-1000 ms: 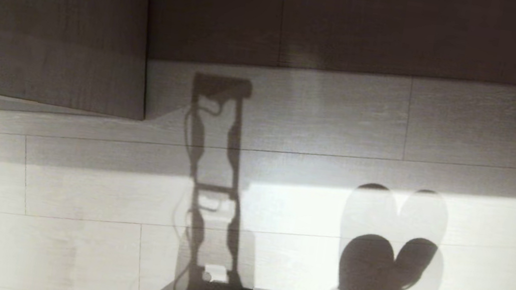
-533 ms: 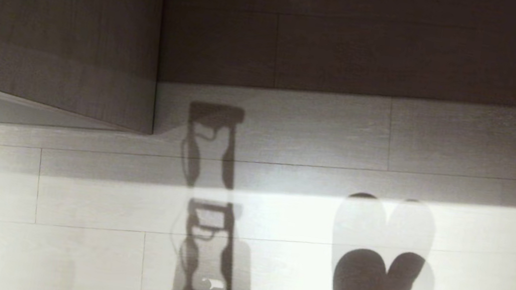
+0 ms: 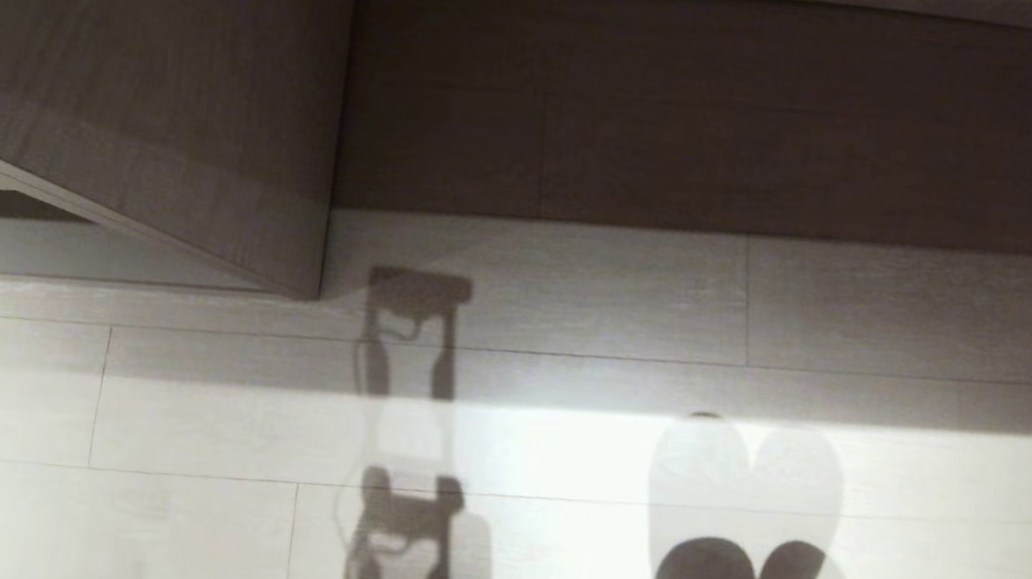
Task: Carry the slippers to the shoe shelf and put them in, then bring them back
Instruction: Place the slippers into the shoe cabinet
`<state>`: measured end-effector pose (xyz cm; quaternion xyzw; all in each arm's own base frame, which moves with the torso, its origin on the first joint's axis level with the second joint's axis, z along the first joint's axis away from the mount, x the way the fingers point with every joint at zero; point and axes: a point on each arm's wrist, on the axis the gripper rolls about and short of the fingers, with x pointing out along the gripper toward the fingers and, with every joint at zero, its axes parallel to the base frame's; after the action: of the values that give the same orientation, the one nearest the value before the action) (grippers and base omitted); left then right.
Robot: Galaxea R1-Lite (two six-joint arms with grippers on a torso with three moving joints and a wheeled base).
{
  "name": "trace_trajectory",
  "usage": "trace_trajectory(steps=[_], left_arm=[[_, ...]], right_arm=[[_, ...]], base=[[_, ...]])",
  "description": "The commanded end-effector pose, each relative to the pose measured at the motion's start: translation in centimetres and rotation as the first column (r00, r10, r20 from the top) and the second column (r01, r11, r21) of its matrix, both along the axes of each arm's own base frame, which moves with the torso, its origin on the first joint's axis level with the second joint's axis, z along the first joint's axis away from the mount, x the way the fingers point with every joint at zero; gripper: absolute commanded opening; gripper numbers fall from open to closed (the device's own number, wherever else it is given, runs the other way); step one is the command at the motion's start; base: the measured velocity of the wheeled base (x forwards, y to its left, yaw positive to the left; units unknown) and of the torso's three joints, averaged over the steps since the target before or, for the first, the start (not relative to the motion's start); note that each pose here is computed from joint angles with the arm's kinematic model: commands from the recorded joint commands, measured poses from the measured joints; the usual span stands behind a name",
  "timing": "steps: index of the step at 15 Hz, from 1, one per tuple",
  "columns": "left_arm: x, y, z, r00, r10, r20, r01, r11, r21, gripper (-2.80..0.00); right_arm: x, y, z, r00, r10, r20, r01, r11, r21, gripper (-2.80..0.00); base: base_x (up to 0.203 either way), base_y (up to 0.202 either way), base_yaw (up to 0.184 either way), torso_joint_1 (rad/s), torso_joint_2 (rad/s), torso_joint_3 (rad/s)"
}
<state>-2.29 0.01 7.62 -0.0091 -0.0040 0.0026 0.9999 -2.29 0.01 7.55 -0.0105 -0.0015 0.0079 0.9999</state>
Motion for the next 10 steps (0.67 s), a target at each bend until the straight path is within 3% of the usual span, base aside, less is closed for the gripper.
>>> trace_trajectory(steps=[1,10], left_arm=[[0.01,0.00,0.01,1.000,0.001,0.000,-0.001,1.000,0.000,-2.80],[0.01,0.00,0.01,1.000,0.001,0.000,-0.001,1.000,0.000,-2.80]], right_arm=[[0.03,0.00,0.01,1.000,0.001,-0.003,-0.001,1.000,0.000,-2.80],[0.03,0.00,0.01,1.000,0.001,-0.003,-0.001,1.000,0.001,-2.80]], base=[[0.000,0.000,0.000,-0.005,0.00,0.205],[0.000,0.000,0.000,0.001,0.00,0.204]])
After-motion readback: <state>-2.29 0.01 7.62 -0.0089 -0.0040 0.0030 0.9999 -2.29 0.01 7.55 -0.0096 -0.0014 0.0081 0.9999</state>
